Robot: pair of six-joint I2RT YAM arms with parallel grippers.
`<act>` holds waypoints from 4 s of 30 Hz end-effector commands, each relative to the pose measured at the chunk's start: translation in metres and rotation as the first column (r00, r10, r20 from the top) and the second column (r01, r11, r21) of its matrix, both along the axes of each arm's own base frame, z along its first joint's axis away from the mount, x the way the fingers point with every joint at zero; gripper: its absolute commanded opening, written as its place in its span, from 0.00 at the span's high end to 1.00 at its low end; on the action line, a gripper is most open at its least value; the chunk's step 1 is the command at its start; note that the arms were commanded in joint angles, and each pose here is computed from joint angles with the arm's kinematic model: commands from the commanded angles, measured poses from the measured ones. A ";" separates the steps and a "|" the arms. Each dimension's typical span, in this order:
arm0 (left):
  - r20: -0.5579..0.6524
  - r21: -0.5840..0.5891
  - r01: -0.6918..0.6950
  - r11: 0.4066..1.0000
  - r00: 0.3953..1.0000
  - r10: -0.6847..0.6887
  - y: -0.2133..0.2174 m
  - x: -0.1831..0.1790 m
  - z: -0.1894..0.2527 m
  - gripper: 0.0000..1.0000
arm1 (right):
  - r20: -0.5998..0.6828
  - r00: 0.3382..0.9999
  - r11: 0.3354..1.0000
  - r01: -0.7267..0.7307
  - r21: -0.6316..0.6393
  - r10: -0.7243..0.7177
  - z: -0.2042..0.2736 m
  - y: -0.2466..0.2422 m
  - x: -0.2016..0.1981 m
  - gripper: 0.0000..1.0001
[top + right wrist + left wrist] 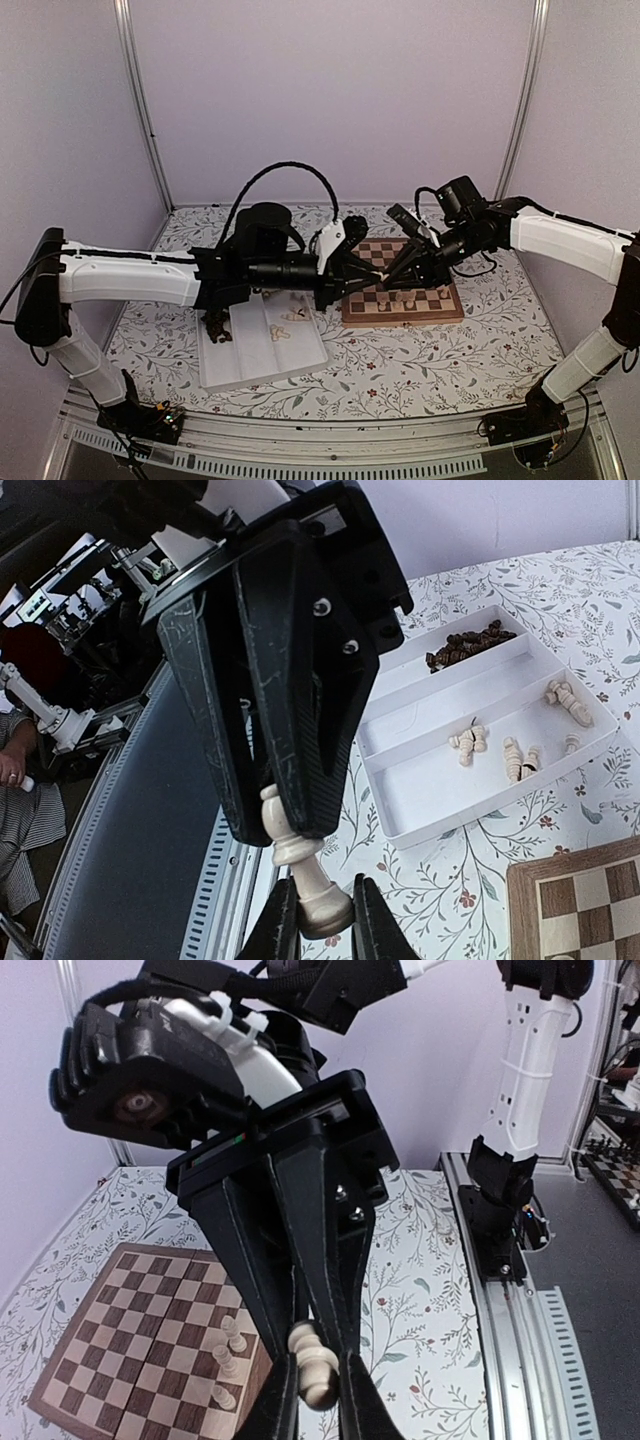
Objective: Set up the chess pieces on the board
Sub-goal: Adjust the chess piece, then place the chess piece on the chessboard.
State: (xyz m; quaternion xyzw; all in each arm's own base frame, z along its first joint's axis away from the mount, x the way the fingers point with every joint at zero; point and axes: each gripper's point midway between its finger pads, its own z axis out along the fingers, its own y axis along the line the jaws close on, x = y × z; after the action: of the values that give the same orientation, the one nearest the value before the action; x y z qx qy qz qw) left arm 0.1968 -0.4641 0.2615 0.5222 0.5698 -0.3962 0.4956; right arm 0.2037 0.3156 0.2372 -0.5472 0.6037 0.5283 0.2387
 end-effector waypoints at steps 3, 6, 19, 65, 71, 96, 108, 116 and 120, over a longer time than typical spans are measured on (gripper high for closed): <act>-0.012 0.008 0.023 1.000 1.000 -0.023 -0.010 -0.003 -0.001 0.94 | 0.039 0.999 1.000 0.016 0.007 -0.017 0.006 -0.004 -0.002 0.88; -0.017 0.027 0.019 0.999 1.000 -0.018 -0.015 0.001 -0.005 0.97 | 0.063 0.997 0.999 0.048 -0.017 -0.046 0.002 -0.010 0.000 0.73; -0.140 0.211 0.068 0.975 0.989 -0.039 -0.070 0.025 -0.068 0.98 | 0.161 0.822 0.827 0.560 -0.053 -0.547 -0.038 -0.161 0.078 0.43; 0.176 0.578 -0.192 0.793 0.978 0.108 -0.158 0.079 -0.195 0.68 | 0.203 0.620 0.587 0.784 -0.203 -0.758 -0.071 -0.217 0.125 0.43; 0.221 0.529 -0.212 0.822 0.969 0.108 -0.167 0.075 -0.167 0.54 | 0.193 0.628 0.597 0.777 -0.200 -0.754 -0.071 -0.215 0.123 0.43; 0.122 0.244 -0.580 0.778 0.814 0.568 0.065 0.149 0.003 0.42 | 0.385 0.804 0.705 0.588 -0.397 -0.454 -0.145 -0.165 0.075 0.66; 0.042 0.228 -0.594 0.772 0.798 0.602 0.085 0.150 0.007 0.40 | 0.353 0.854 0.691 0.518 -0.504 -0.382 -0.185 -0.140 0.073 0.75; 0.021 0.206 -0.575 0.792 0.811 0.584 0.084 0.143 0.019 0.40 | 0.340 0.854 0.651 0.520 -0.553 -0.394 -0.201 -0.135 0.086 0.86; 0.014 0.207 -0.566 0.798 0.817 0.576 0.082 0.142 0.018 0.40 | 0.352 0.843 0.636 0.538 -0.554 -0.406 -0.201 -0.136 0.091 0.89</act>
State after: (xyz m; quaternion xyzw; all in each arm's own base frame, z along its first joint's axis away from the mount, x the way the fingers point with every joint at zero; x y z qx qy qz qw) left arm 0.3425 -0.3770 0.2536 0.3701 0.7654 -0.1564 0.5028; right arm 0.2828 0.1818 0.0387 -0.4761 0.8316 0.1790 0.2230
